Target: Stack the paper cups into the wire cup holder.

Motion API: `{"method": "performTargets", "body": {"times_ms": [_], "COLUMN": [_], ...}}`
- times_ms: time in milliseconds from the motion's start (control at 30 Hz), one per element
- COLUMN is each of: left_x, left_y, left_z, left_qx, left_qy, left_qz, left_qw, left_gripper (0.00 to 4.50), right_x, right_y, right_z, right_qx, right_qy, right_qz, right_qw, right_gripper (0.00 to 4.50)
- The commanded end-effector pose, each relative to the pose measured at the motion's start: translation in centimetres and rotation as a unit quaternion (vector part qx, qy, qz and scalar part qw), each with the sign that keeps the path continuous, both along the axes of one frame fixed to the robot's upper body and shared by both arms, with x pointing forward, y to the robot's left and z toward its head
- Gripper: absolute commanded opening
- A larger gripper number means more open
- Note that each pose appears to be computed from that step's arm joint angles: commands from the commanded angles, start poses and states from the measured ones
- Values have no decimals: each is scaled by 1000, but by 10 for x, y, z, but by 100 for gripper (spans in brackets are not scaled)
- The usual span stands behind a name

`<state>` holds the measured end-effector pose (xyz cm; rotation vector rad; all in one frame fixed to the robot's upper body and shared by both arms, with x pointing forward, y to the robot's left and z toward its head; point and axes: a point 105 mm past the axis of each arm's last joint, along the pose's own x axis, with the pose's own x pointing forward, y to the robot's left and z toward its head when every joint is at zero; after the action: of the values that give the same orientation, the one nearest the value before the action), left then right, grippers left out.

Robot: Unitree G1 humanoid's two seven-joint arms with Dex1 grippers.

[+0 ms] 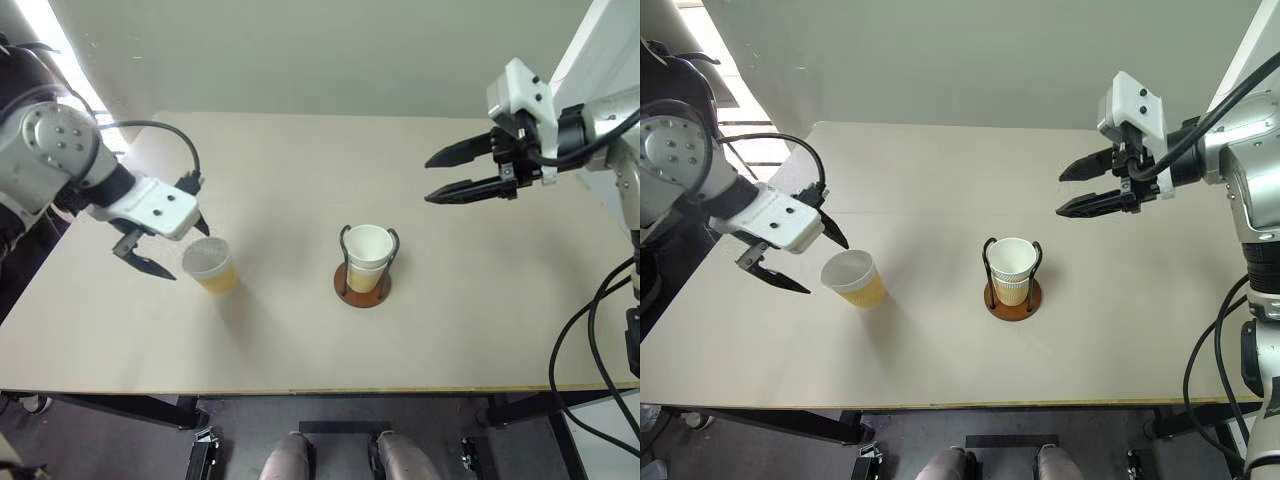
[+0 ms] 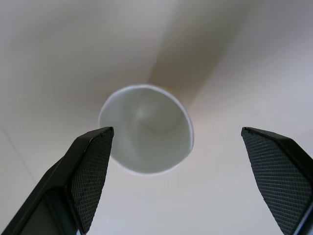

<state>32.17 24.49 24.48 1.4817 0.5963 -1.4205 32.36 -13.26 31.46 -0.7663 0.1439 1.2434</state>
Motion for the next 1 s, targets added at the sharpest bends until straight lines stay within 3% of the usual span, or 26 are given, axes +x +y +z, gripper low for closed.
{"method": "performTargets", "body": {"times_ms": [33,367,1000], "left_x": [-2,0,3], "left_y": [7,12,15], "left_z": [4,0,-31], "left_qx": [11,23,31], "left_qy": [-2,-1,17], "left_qz": [0,0,-10], "left_qw": [1000,1000,999], "left_gripper": [450,450,450], "right_x": [-5,-5,-7], "right_y": [2,4,8], "right_z": [13,13,13], "right_qx": [-4,-5,-4], "right_qy": [-26,-27,-28], "right_qz": [10,11,22], "right_qw": [1000,1000,999], "right_gripper": [261,261,261]}}
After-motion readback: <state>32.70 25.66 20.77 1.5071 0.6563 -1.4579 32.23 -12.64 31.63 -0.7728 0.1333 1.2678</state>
